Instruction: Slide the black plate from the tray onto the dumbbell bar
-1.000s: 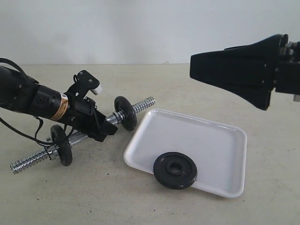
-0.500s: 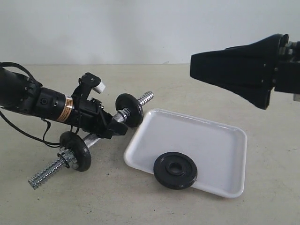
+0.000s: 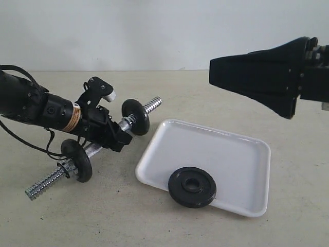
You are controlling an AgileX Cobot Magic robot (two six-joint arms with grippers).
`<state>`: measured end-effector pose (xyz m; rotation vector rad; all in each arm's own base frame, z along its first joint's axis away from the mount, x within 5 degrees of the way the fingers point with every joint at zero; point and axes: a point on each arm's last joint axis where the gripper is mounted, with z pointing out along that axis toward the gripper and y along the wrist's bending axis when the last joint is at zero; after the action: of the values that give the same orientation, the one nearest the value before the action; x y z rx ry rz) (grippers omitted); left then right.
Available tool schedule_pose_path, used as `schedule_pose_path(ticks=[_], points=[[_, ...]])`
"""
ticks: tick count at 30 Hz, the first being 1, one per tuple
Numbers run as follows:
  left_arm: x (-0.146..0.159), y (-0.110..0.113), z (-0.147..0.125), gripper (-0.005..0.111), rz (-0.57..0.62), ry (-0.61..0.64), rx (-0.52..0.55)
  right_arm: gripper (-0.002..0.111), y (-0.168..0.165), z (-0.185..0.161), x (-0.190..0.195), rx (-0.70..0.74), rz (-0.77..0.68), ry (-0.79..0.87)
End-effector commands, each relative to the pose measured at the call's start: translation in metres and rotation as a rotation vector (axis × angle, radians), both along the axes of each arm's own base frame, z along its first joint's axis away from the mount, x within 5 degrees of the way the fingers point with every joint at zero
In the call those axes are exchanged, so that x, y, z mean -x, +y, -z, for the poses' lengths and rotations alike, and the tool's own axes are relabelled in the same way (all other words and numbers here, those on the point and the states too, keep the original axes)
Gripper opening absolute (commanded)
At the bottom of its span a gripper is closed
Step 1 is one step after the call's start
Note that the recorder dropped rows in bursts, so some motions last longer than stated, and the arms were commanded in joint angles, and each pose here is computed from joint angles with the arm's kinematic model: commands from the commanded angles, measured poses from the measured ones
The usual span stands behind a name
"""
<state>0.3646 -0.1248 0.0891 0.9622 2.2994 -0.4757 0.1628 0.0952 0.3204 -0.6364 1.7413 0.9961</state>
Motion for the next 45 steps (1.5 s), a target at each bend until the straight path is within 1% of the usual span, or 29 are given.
schedule_pose_path(ticks=[1, 2, 8, 14, 17, 20, 24, 29, 33, 37, 41, 45], points=[[0.003, 0.031, 0.032, 0.035, -0.084, -0.030, -0.311, 0.105, 0.000, -0.001, -0.001, -0.002, 0.007, -0.002], [0.003, 0.035, 0.033, 0.035, -0.101, -0.035, -0.344, 0.105, 0.000, -0.001, -0.001, -0.001, 0.006, -0.003], [0.002, 0.039, 0.034, 0.035, -0.122, -0.048, -0.379, 0.105, -0.001, -0.001, -0.002, 0.000, 0.013, -0.003], [0.002, 0.038, 0.034, 0.035, -0.120, -0.047, -0.376, 0.105, -0.001, -0.001, -0.002, 0.000, 0.013, -0.003], [0.003, 0.037, 0.034, 0.033, -0.114, -0.040, -0.360, 0.105, -0.001, -0.001, -0.002, 0.000, 0.013, -0.003], [0.004, 0.034, 0.034, 0.024, -0.095, -0.029, -0.332, 0.105, -0.001, -0.001, -0.002, 0.000, 0.013, -0.003], [0.004, 0.033, 0.034, 0.004, -0.087, -0.028, -0.328, 0.105, -0.001, 0.000, -0.002, 0.002, 0.012, -0.004], [0.005, 0.033, 0.034, 0.004, -0.083, -0.028, -0.326, 0.105, -0.001, 0.000, -0.002, 0.002, 0.012, -0.004], [0.005, 0.031, 0.034, 0.004, -0.022, -0.044, -0.333, 0.105, -0.001, 0.000, -0.002, 0.002, 0.012, -0.004], [0.007, 0.027, 0.031, 0.004, 0.003, -0.040, -0.297, 0.105, -0.001, 0.000, -0.002, 0.007, 0.011, -0.008], [0.005, 0.026, 0.017, 0.004, -0.020, -0.061, -0.267, 0.105, -0.001, 0.000, -0.002, 0.007, 0.011, -0.008], [0.008, 0.017, -0.006, 0.004, 0.047, -0.093, -0.174, 0.105, -0.001, 0.000, -0.002, 0.008, 0.010, -0.011]])
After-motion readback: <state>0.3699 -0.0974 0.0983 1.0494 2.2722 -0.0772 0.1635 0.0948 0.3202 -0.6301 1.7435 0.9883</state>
